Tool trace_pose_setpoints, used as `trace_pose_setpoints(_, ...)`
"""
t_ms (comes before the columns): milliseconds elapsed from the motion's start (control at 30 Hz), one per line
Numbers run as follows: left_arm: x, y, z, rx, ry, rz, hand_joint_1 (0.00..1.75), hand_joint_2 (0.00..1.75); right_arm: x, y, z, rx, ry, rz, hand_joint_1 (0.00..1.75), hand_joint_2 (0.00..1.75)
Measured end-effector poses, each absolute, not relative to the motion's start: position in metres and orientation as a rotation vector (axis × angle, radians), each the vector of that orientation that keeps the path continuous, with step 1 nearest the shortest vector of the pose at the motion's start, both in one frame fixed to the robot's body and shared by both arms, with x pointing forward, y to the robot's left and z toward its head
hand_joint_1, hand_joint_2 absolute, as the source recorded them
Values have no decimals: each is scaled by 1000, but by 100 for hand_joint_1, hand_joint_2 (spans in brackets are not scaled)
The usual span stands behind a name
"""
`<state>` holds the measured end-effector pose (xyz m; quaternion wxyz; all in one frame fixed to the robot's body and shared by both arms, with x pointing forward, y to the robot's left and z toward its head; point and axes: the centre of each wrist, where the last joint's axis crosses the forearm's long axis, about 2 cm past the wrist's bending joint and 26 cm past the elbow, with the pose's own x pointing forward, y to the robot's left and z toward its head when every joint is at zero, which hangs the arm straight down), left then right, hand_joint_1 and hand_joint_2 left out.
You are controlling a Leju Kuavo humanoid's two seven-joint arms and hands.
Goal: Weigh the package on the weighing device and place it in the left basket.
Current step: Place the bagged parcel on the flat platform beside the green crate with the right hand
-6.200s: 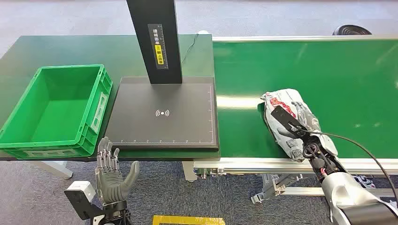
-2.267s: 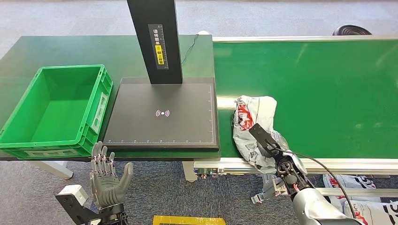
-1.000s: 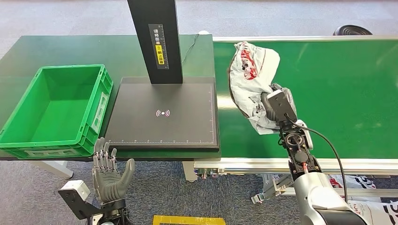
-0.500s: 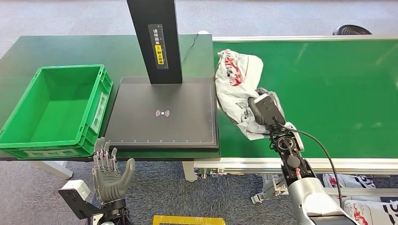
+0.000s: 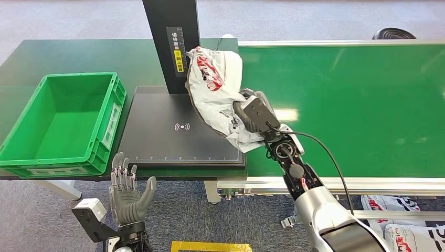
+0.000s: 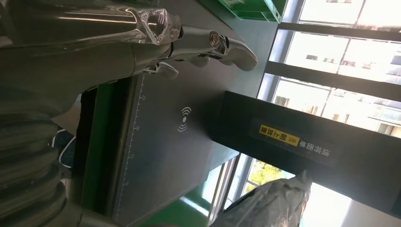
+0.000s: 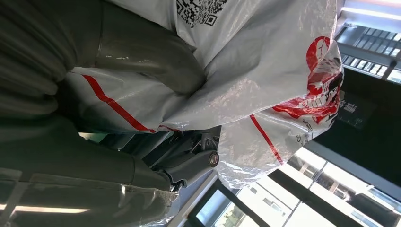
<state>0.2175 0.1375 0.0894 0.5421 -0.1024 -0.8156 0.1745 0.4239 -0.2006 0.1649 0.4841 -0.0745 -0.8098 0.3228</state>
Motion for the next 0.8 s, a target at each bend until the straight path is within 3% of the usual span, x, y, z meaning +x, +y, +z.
trace_pose_setpoints(800, 218, 132, 84, -264, -1904, 411, 0, 175, 442, -151, 199, -165, -1909, 972, 175, 175)
